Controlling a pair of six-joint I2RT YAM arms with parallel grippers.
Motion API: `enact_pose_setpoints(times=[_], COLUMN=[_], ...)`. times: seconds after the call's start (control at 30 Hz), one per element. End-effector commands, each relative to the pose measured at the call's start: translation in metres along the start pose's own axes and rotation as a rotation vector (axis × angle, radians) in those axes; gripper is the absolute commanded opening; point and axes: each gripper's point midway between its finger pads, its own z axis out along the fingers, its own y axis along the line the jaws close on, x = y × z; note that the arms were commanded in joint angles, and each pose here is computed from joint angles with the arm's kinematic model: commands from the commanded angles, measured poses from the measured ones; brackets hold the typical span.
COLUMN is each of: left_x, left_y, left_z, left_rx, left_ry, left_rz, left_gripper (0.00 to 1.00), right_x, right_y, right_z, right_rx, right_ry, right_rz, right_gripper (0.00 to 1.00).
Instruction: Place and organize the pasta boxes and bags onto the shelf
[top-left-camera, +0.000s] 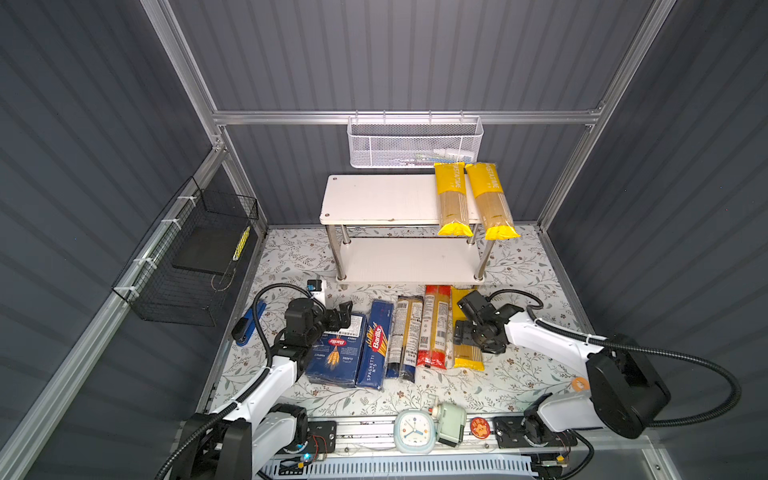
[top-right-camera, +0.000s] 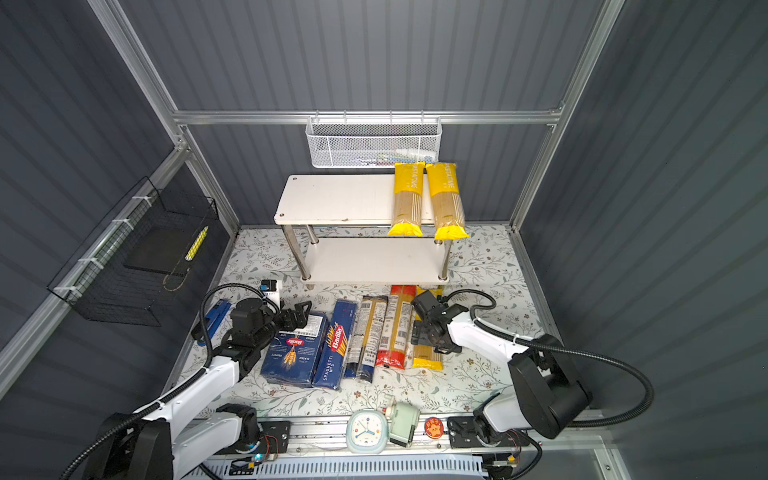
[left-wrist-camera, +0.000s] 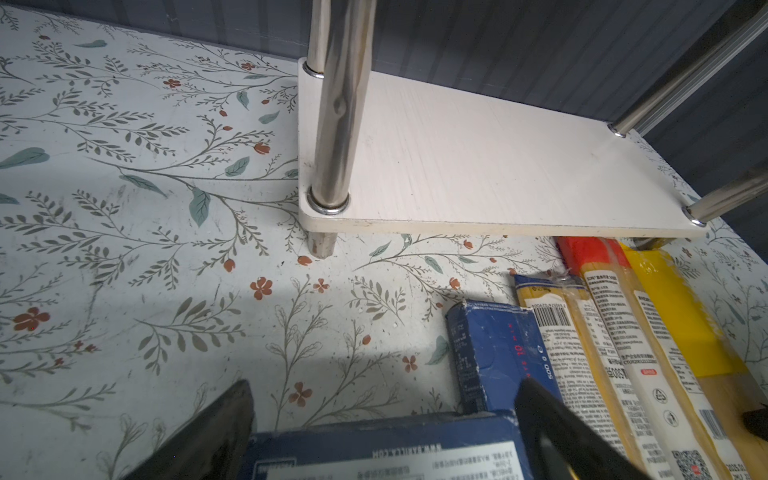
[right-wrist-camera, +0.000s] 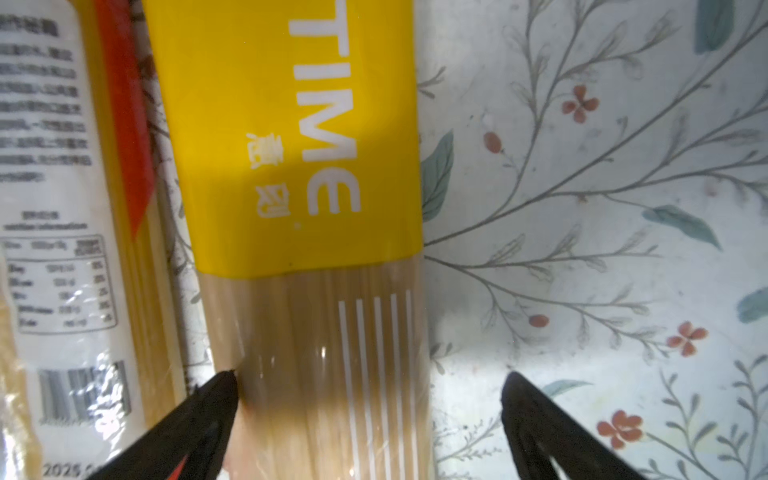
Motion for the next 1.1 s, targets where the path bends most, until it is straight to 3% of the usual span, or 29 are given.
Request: enact_pose_setpoints(times=[0.0, 0.2, 0.77, 1.07], left_x=[-0.006, -0.007, -0.008, -0.008], left_y=[-0.006, -0.006, -0.006, -0.005], left_z=[0.0, 0.0, -0.002, -0.002], left_rx=[0.023, 0.025, 0.024, 0.018], left_ry=[-0.013, -0.015, -0.019, -0.017], left_rz=[0.001, 0.0, 0.001, 0.002], left_gripper=[0.99, 0.99, 0.99, 0.99], right_x=[0.003, -0.008, -0.018, -0.021], right_y=[0.008, 0.011, 0.014, 0.019], right_z=[-0.011, -0.023, 0.004, 0.012], right_rx=[-0.076, -0.092, 0.01, -0.001], right_ry=[-0.001, -0.045, 0.005, -0.007], right_rz=[-0.048, -0.067, -0.091, -0.097], right_gripper=[0.99, 0.99, 0.99, 0.99])
